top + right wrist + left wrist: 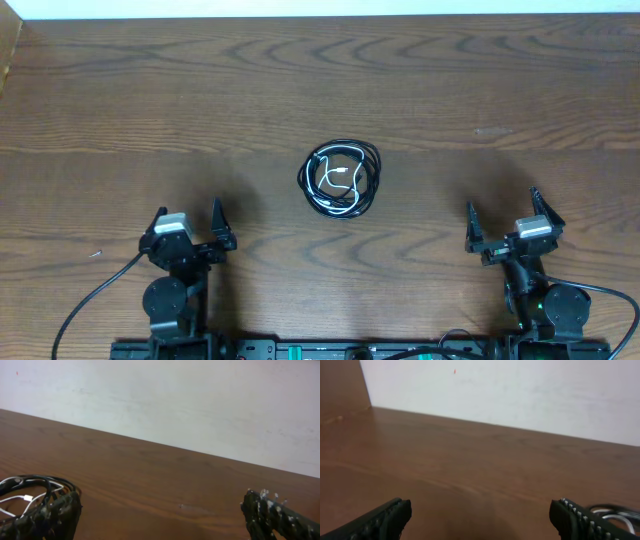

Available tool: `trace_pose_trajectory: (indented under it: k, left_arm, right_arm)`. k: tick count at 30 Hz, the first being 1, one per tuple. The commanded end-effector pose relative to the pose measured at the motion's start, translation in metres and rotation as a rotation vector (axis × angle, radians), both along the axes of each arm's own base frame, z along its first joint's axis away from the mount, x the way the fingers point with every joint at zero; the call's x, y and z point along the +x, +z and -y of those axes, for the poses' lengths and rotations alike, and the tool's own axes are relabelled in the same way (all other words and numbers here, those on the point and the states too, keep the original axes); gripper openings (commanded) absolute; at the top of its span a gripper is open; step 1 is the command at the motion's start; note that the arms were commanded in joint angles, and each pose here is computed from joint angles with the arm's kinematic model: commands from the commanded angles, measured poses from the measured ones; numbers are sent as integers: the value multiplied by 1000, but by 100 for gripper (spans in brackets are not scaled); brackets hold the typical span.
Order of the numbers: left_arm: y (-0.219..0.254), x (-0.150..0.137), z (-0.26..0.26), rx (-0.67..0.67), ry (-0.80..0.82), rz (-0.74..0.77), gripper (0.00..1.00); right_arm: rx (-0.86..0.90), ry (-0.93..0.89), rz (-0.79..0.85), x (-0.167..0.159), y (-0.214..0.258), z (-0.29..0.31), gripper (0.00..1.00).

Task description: Untangle cables

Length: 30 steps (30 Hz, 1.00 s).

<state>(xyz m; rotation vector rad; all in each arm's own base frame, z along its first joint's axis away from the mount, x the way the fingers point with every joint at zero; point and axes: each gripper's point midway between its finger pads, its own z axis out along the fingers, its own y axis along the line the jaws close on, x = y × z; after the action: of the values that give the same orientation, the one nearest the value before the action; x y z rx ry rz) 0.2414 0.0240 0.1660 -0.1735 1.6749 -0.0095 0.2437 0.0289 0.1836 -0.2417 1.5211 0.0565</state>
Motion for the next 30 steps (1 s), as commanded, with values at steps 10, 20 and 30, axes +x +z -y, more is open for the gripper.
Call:
trace_pose_trajectory:
  k: [10,20,30]
  left_arm:
    - [73,5,14,44,-89,34,95]
    - [88,19,14,63,-111,-131,95]
    - [90,39,15,47,-135,-281,95]
  right_arm:
    - [-32,42,71,-7,30,-7,99]
    - [-56,59,119,-13,51,-11,99]
    - [-79,102,86,-9,60,-18,99]
